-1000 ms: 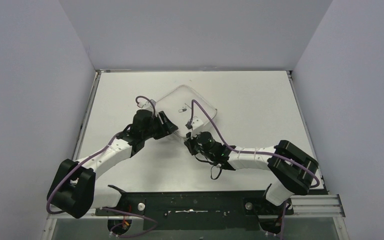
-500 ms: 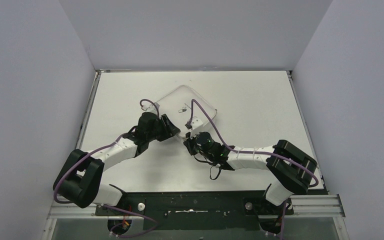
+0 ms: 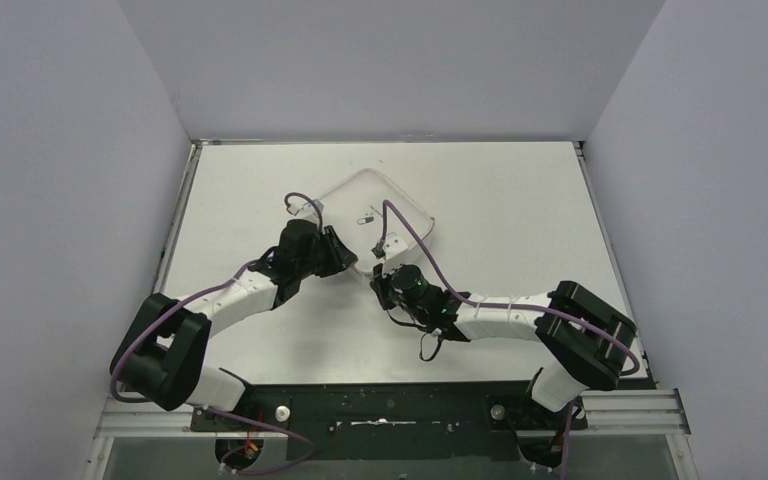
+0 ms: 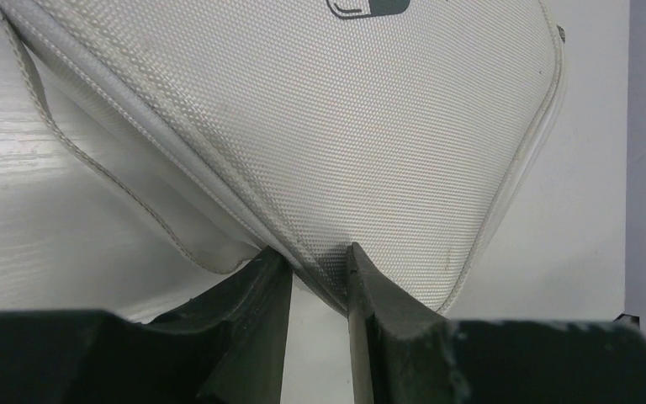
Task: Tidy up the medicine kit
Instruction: Zip the medicine box at the center of the board.
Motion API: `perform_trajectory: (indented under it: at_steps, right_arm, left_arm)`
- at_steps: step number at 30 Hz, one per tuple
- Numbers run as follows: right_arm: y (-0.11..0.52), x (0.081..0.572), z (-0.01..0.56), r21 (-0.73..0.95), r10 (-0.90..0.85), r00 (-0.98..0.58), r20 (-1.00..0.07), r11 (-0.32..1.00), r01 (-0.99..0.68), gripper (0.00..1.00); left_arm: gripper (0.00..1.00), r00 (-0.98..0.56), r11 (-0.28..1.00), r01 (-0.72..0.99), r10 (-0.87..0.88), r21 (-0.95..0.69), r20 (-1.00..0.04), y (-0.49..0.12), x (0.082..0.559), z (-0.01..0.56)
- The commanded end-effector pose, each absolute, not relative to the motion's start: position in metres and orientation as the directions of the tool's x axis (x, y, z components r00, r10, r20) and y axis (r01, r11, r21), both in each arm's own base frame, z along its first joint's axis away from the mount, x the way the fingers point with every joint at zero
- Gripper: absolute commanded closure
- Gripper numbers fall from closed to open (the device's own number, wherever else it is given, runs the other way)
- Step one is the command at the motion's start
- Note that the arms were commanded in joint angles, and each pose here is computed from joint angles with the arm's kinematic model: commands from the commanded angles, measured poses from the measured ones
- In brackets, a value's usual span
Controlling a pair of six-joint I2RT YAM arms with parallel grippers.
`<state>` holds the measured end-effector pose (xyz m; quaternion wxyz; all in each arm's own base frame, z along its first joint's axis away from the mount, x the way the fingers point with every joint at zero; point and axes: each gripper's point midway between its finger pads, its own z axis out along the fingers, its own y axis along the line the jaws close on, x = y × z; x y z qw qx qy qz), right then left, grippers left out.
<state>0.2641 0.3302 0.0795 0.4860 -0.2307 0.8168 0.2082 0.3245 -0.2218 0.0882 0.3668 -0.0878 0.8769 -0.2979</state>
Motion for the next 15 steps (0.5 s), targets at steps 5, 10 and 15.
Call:
perform_trajectory:
  at_steps: [5,10,15]
  right_arm:
    - [0.264,0.279,0.073,0.0,-0.196,-0.435,-0.879,0.912,-0.411,1.0]
    - [0.246,0.289,0.074,0.022,-0.162,-0.438,-0.885,0.923,-0.385,1.0]
    - [0.235,0.306,0.08,0.035,-0.14,-0.425,-0.894,0.925,-0.379,1.0]
  left_arm:
    - [0.79,-0.732,0.918,0.01,-0.264,-0.397,-0.628,-0.184,0.329,0.05]
    - [0.81,-0.744,0.925,0.01,-0.246,-0.379,-0.621,-0.181,0.327,0.043]
    - [0.85,-0.741,0.929,0.023,-0.233,-0.37,-0.63,-0.179,0.326,0.041]
